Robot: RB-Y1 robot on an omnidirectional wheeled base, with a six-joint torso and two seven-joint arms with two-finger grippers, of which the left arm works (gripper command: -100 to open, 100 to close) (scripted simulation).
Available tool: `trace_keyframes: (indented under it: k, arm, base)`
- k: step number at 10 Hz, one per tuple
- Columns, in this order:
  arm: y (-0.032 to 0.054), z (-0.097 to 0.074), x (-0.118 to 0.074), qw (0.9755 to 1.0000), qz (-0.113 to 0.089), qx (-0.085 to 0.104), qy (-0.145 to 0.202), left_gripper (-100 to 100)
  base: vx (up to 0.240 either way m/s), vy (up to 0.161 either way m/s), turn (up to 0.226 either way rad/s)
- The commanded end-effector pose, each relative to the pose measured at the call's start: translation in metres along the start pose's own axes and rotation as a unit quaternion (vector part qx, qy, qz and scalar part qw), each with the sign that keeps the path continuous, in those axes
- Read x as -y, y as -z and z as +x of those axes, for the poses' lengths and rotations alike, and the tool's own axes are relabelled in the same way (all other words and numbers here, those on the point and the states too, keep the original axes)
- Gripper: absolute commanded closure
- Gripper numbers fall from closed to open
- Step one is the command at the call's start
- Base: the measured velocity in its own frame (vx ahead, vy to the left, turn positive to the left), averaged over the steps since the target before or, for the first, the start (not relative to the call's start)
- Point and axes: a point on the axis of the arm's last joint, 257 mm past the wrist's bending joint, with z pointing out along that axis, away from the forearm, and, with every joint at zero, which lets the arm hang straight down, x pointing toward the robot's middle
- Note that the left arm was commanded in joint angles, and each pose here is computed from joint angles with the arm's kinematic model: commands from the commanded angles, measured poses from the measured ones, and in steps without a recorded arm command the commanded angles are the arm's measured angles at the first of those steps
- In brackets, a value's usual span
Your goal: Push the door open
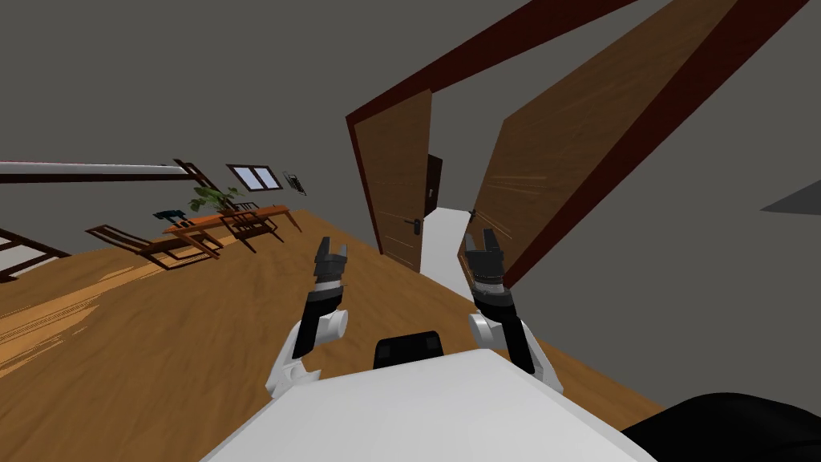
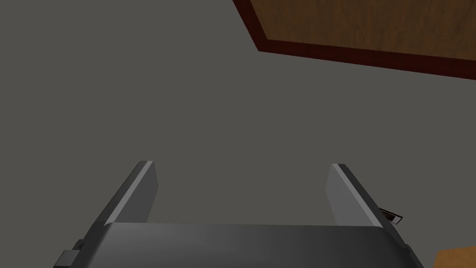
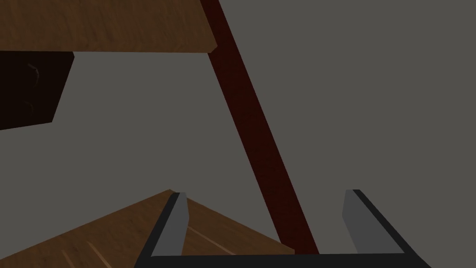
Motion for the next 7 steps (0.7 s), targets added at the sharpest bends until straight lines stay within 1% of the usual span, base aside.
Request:
trace_keyframes:
  k: [1, 4, 5, 6, 7]
  arm:
    - [-0.0031, 0.003, -0.015, 0.9999, -0.01, -0.006, 0.005, -100]
    - [-0.0084, 0.015, -0.04, 0.9994, -0.026, -0.019, 0.014, -100]
    - [-0.0089, 0.019, -0.052, 0.999, -0.035, -0.023, 0.017, -100]
    - [-0.008, 0.019, -0.055, 0.9989, -0.038, -0.023, 0.017, -100]
    - [-0.009, 0.023, -0.065, 0.9984, -0.045, -0.027, 0.02, -100]
  base:
    - [0.097, 0.022, -0.086]
    - [0.09, 0.023, -0.072]
    - [0.096, 0.02, -0.065]
    - [0.057, 0.025, -0.029]
    - [0.057, 0.025, -0.054]
